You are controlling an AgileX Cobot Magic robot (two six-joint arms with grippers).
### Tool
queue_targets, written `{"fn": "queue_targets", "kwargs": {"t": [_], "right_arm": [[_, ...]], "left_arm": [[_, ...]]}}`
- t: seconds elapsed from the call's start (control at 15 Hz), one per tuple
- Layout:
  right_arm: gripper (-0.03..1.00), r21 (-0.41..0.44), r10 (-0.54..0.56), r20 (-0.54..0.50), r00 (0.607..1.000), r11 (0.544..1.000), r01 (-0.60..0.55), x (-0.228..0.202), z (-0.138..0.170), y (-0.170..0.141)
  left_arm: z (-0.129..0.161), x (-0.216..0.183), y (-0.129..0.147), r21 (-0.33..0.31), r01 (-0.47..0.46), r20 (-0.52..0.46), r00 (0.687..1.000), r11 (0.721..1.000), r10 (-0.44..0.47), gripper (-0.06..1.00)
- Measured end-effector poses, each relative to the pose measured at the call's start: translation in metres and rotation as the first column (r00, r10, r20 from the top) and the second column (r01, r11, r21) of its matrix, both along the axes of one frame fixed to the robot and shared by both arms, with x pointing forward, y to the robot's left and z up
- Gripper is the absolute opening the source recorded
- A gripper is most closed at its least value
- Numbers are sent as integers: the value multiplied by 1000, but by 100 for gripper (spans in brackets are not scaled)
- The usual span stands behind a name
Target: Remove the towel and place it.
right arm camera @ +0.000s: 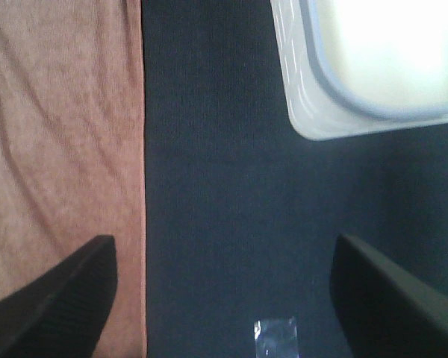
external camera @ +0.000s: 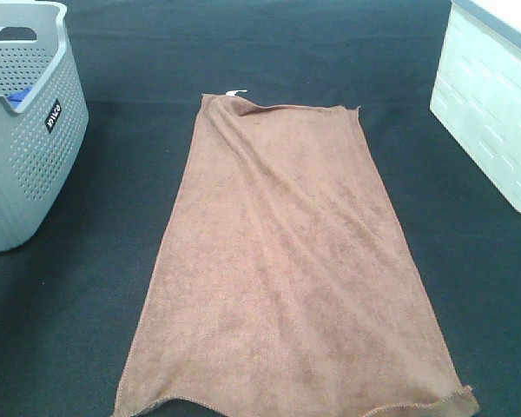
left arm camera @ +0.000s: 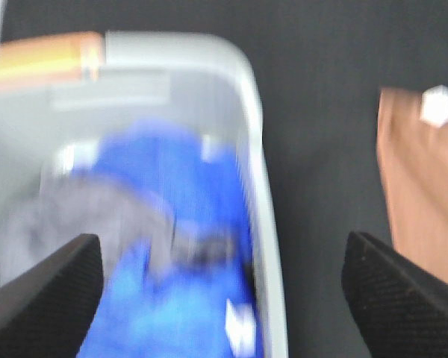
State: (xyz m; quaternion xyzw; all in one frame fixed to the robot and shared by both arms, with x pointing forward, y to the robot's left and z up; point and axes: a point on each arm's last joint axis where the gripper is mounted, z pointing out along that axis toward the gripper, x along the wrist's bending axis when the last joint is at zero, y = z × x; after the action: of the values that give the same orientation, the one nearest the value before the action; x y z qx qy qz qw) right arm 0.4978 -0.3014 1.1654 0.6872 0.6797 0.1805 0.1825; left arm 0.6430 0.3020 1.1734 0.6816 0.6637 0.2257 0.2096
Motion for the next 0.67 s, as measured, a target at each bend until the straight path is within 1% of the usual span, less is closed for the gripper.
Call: {"fn": "queue_targets", "kwargs": {"t": [0.07, 0.2, 0.33, 0.47, 0.6, 0.67], "right_arm": [[76, 4, -8, 9, 1000, 1000, 8, -18, 0, 0], [76, 7, -12, 31, 999, 1000, 12, -53, -2, 1], [76, 7, -12, 81, 997, 1000, 12, -93, -3, 1], [76, 7, -12, 154, 988, 1000, 11, -135, -5, 1], [76, 7, -12, 244, 970, 1000, 10, -176, -9, 2], [76, 8, -13, 284, 959, 1000, 11, -194, -14, 2]], "left_arm": [[-1, -27, 1, 10, 0, -34, 999, 1000, 1, 82], [-3, -85, 2, 21, -9, -36, 999, 1000, 10, 82], [1, -144, 4, 22, -39, 11, 999, 999, 39, 82], [-7, -196, 4, 9, -58, 53, 997, 998, 58, 82], [-11, -242, 5, 6, -61, 140, 988, 998, 60, 82], [-15, -261, 5, 17, -56, 189, 981, 998, 52, 82]]}}
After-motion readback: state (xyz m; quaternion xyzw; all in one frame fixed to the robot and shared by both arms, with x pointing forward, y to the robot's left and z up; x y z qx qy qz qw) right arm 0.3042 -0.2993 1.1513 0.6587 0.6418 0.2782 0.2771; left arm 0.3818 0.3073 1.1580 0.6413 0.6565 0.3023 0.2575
